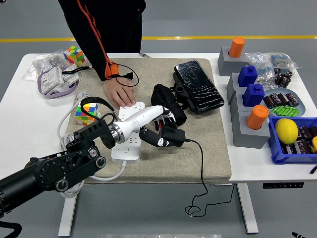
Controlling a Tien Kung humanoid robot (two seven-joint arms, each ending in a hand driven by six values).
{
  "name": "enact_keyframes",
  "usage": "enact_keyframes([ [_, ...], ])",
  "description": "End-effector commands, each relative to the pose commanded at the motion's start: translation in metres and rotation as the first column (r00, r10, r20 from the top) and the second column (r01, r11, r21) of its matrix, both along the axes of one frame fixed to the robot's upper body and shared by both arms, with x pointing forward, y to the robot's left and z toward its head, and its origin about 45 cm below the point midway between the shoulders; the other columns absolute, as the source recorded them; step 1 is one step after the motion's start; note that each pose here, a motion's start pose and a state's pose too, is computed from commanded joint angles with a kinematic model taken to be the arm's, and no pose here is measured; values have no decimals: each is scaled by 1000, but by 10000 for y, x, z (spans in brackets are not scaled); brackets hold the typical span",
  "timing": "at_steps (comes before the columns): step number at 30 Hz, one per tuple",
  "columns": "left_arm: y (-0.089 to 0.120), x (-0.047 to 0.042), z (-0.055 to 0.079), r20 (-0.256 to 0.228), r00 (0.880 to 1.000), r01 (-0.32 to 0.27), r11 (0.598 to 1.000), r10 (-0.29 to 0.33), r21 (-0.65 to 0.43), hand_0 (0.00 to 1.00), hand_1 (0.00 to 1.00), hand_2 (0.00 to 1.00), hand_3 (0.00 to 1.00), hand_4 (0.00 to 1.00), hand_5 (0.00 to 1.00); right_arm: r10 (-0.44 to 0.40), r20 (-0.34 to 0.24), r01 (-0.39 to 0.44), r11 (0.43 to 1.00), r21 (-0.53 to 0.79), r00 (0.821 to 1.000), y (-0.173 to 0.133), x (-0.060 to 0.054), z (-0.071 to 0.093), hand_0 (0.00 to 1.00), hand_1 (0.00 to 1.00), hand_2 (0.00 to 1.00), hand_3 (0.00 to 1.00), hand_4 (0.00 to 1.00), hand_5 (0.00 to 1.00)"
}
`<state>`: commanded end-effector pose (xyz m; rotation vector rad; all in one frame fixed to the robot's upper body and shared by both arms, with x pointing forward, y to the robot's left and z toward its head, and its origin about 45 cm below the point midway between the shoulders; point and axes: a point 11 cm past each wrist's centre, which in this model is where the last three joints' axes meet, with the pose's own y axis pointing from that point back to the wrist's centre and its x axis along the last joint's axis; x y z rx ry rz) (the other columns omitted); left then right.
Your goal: Pull the plug out and thorw away
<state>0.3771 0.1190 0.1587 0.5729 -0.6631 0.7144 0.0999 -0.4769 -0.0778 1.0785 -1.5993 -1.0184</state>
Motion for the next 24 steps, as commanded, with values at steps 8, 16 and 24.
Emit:
enact_keyframes([
  [8,53,18,-13,0,1000,-9,1000,9,20,960,998,998,998,998,367,1,2,-1,1000,0,1000,3,8,1,632,627,618,573,989,457],
  [16,108,27,91,15,1000,-24,1000,24,-12,998,998,998,998,998,531,-2,1,2,1000,0,1000,1,-1,-1,631,626,617,573,989,456],
  [24,382,-69,600,122,986,-81,962,116,-260,998,998,998,998,998,502,-8,-2,8,1000,1,1000,-2,-31,-7,631,626,618,573,989,456],
])
